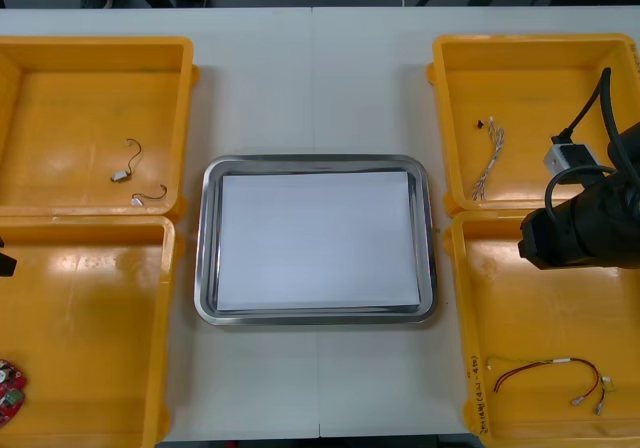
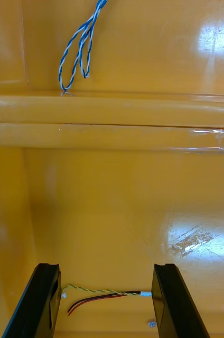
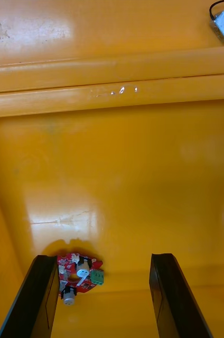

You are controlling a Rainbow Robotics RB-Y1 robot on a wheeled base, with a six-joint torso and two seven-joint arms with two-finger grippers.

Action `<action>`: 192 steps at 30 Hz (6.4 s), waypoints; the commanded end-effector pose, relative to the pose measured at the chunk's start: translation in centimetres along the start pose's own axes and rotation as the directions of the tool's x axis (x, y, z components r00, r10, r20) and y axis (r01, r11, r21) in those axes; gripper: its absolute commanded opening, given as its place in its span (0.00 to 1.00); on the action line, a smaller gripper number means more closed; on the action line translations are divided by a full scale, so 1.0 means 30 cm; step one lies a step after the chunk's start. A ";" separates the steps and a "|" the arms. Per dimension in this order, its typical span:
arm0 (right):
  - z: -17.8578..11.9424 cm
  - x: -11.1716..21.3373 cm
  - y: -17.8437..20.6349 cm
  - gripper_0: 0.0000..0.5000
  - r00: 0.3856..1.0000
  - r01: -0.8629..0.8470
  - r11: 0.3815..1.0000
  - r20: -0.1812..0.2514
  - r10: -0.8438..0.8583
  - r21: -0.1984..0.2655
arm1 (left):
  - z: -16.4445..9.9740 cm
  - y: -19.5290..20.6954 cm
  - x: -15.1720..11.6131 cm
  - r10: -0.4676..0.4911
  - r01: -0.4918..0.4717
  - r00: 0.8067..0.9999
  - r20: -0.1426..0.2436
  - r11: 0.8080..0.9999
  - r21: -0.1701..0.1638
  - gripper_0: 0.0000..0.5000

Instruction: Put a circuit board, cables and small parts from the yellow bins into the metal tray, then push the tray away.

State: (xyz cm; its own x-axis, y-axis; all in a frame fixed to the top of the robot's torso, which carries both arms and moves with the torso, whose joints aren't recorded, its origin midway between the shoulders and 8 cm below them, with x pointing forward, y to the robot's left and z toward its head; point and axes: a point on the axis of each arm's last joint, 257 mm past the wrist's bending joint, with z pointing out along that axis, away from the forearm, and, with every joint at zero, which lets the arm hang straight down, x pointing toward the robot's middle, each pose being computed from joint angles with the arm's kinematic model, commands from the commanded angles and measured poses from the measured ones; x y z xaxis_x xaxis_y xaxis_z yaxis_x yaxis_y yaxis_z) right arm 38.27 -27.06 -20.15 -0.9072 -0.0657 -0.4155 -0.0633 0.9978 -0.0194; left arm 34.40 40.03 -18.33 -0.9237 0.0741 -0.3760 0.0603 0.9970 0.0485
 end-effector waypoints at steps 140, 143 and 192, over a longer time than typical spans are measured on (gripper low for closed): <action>-0.010 0.039 -0.130 1.00 0.935 -0.349 0.934 -0.030 0.352 0.074 | 0.044 0.105 0.228 -0.173 0.168 0.979 -0.108 0.985 -0.048 1.00; -0.010 0.047 -0.140 1.00 0.905 -0.422 0.903 -0.026 0.425 0.085 | 0.057 0.110 0.256 -0.174 0.169 0.978 -0.117 0.984 -0.050 1.00; 0.174 0.309 -0.299 1.00 0.198 -0.970 0.199 -0.023 0.980 0.138 | 0.308 0.124 0.428 0.206 -0.204 0.977 -0.059 0.978 0.028 1.00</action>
State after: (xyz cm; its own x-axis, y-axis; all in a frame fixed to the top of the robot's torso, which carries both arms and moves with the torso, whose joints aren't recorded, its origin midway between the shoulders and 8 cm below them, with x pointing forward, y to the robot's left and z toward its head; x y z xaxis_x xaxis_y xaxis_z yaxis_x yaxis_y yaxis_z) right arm 33.88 -35.57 -27.65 -0.2979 0.9515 -0.0764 0.9021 0.3067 0.3035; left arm 26.90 45.31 -30.54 -0.9357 0.1311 -0.3274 0.1209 0.9913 0.0516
